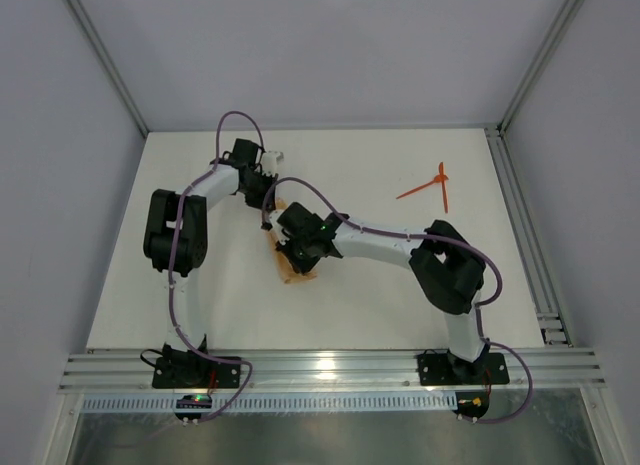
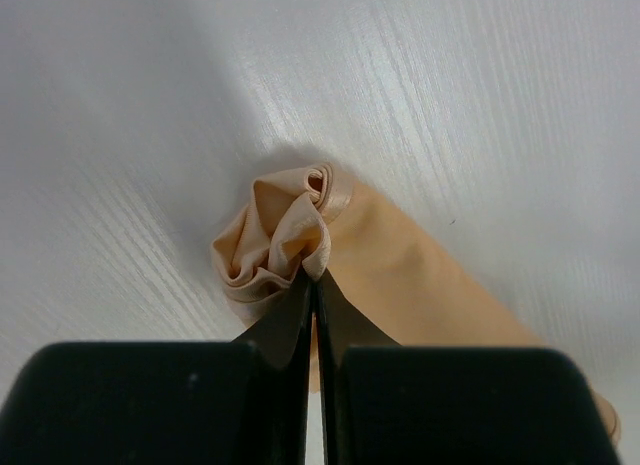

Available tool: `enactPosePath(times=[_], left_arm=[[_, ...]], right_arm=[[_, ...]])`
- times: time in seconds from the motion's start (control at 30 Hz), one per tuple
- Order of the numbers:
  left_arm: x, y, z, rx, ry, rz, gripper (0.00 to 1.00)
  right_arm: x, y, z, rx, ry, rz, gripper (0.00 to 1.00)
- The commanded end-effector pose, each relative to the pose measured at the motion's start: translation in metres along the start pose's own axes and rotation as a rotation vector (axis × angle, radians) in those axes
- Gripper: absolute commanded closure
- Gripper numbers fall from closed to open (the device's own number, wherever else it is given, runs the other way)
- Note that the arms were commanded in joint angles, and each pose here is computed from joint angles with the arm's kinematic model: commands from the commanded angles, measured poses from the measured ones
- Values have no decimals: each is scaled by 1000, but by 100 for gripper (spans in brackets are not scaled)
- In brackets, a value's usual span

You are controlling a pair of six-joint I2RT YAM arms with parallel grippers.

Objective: Fold the napkin into a case and place the utensils inside
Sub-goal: Smooth out the smaller rectangle-folded napkin at the center of the board.

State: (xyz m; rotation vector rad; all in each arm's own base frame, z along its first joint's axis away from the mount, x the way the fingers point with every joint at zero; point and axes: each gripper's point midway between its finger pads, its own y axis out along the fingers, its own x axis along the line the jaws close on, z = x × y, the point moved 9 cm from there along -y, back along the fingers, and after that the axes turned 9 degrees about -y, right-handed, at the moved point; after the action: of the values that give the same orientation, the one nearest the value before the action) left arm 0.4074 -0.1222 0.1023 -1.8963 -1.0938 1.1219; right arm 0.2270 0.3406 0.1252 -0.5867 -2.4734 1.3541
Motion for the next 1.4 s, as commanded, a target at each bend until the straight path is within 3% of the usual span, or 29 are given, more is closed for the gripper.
enactPosePath(times=[0.0,0.3,0.47,0.8,1.0,1.17,1.3,1.37], left_arm=[[2,9,8,40,-22,-18,100],[-3,5,7,30,-18,19,98],[-10,-9,1,26,-11,39,76],[-25,-62,-4,-39,40,24,63],[-14,-99,18,-89,47,-76,44],[-9,-92,29,-68,-24,-77,37],[-5,-66,49,33,-126,-49,23],[-7,-53,54,46,-141,-43,23]], right_arm=[[17,15,-6,-50,61,-99,97],[18,36,6,-60,125,-84,94],[14,41,12,-36,150,-78,92],[11,39,9,-52,197,-73,91],[14,43,9,-81,230,-93,90],[14,46,9,-105,237,-95,91],[13,45,6,-125,250,-82,90],[13,45,5,-132,257,-80,91]])
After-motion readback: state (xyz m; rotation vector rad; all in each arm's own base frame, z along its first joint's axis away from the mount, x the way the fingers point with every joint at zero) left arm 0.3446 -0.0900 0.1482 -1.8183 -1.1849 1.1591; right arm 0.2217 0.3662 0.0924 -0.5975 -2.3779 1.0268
